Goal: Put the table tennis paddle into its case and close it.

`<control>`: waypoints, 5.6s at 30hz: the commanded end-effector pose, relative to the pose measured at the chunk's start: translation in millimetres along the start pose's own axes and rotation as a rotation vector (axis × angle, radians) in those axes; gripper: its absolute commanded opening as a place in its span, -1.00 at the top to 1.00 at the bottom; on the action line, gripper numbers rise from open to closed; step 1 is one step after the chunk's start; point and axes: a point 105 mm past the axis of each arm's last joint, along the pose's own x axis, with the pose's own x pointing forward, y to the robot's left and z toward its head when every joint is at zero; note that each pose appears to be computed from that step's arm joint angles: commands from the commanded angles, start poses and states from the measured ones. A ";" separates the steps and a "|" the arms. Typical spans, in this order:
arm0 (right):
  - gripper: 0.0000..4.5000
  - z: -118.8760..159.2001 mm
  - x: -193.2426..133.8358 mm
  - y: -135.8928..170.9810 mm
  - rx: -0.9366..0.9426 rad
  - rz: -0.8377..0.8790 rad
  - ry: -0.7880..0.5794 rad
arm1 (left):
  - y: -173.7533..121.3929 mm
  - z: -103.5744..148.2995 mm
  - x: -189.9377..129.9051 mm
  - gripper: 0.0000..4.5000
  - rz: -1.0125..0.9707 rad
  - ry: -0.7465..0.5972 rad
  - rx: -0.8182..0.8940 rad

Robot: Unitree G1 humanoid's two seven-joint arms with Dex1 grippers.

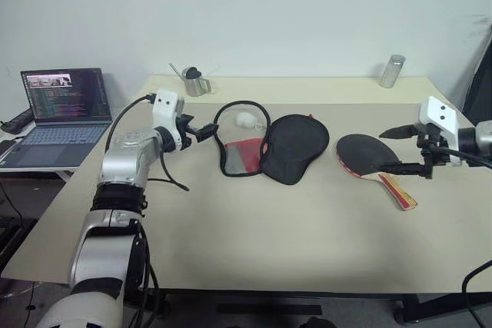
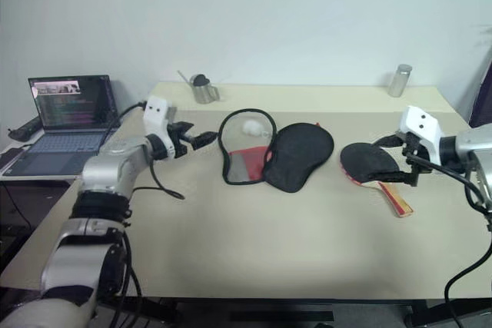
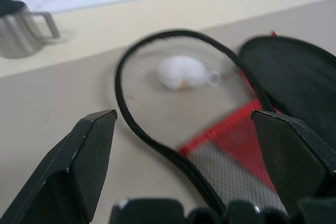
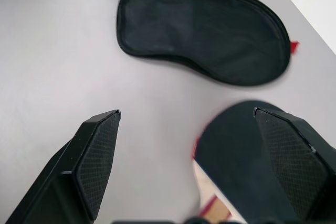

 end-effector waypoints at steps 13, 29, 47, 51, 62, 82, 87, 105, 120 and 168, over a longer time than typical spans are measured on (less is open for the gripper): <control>-0.98 29.0 25.8 -0.8 -0.077 0.014 -0.113 | -24.8 -65.5 24.9 -1.00 0.137 0.176 -0.156; -0.98 15.3 23.2 3.1 -0.027 0.004 -0.089 | -45.8 -51.5 27.7 -1.00 0.051 0.144 -0.072; -0.98 -49.7 3.6 0.3 0.426 -0.348 0.117 | -63.8 -8.3 -32.3 -1.00 -0.371 0.077 0.159; -0.98 -33.2 3.1 -5.3 0.387 -0.355 0.063 | -39.8 -27.3 -3.0 -1.00 -0.109 0.135 0.047; -0.98 -8.9 9.4 -13.2 0.310 -0.356 0.006 | -59.8 -74.4 46.1 -1.00 0.009 0.245 -0.110; -1.00 3.1 6.6 -18.3 0.243 -0.382 -0.043 | -94.0 -78.7 67.6 -0.29 0.093 0.281 -0.262; -1.00 2.4 5.0 -20.6 0.248 -0.398 -0.046 | -92.3 -74.8 63.3 0.51 0.141 0.274 -0.297; -1.00 -0.3 8.3 -19.7 0.232 -0.402 -0.040 | -109.8 -44.3 51.0 0.99 0.347 0.138 -0.364; -1.00 -0.8 0.5 -7.3 0.211 -0.392 -0.027 | -147.5 -39.2 62.6 0.99 0.263 0.147 -0.313; -1.00 -135.0 71.0 -13.5 0.799 -0.667 0.281 | -123.9 3.8 -33.9 -0.99 -0.448 -0.031 0.203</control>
